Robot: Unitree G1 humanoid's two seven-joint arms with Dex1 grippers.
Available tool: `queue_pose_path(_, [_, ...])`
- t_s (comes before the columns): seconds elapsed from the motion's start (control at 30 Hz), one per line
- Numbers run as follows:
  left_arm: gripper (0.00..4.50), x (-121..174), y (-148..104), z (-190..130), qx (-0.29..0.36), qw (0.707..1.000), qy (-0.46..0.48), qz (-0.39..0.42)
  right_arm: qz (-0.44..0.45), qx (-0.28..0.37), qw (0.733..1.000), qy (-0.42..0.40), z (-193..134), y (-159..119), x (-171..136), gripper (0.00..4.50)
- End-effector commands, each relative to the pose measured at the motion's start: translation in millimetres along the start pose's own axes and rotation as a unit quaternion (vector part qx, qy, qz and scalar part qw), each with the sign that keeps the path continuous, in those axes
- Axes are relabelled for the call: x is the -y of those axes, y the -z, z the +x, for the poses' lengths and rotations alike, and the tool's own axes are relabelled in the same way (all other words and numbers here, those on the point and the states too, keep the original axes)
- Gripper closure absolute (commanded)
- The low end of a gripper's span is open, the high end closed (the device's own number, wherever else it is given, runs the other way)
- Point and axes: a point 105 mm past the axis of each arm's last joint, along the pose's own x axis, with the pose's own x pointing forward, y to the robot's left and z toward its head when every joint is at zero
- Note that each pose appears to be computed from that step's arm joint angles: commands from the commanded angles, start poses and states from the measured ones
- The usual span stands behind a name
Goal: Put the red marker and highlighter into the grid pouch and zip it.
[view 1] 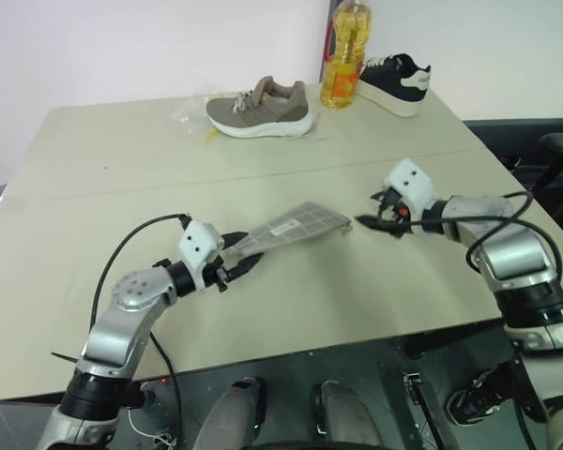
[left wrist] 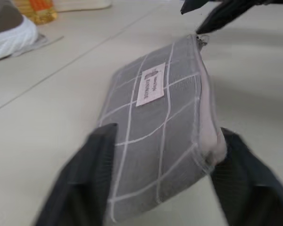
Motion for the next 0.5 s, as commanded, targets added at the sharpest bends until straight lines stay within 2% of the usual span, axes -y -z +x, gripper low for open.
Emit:
queue_pose_path(0.03, [1.04,-0.1,-0.8,-13.4,-0.009,1.0,-0.017,-0.009,-0.023,0.069,0.997,-0.002,-17.9,-19.7,1.3,0.62])
queue_pose_path(0.2, [1.04,-7.9,18.9,-42.4,-0.043,0.994,-0.073,-0.064,0.031,0.146,0.989,0.006,-24.7,-22.1,7.3,0.62])
queue_pose_path(0.3, [1.04,-25.0,31.6,-67.4,-0.052,0.984,-0.15,-0.082,0.073,0.172,0.982,0.01,-24.6,-16.7,12.7,0.62])
queue_pose_path(0.37, [1.04,-37.6,35.6,-80.2,-0.051,0.975,-0.199,-0.083,0.092,0.18,0.979,0.014,-22.9,-15.1,15.5,0.62])
queue_pose_path(0.5, [1.04,-45.1,38.7,-96.2,-0.05,0.969,-0.228,-0.084,0.093,0.167,0.982,0.012,-17.1,-6.7,15.4,0.62])
